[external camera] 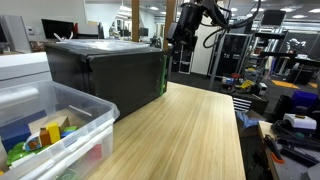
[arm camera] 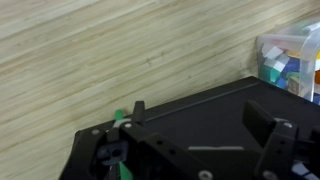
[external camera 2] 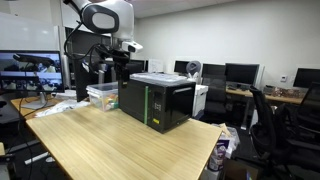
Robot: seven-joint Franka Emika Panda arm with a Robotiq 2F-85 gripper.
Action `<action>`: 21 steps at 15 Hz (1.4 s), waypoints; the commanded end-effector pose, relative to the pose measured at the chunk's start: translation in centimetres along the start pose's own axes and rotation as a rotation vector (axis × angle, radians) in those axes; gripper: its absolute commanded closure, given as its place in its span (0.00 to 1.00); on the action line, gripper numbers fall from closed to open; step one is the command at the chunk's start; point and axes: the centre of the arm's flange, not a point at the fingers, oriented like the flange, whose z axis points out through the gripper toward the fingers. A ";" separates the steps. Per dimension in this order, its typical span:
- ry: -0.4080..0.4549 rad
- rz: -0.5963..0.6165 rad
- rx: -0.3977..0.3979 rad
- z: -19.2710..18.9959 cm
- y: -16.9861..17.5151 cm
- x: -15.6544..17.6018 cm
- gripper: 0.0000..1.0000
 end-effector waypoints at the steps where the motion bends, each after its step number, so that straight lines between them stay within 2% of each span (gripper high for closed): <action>1: 0.006 -0.047 -0.036 0.2 0.7 2.8 0.00; 4: 0.006 -0.109 -0.096 -0.2 1.9 6.2 0.00; 8: 0.009 -0.173 -0.141 -0.6 3.2 7.7 0.00; 19: -0.037 -0.287 -0.183 2.1 5.2 7.3 0.01; 21: -0.036 -0.306 -0.183 2.5 5.4 7.4 0.23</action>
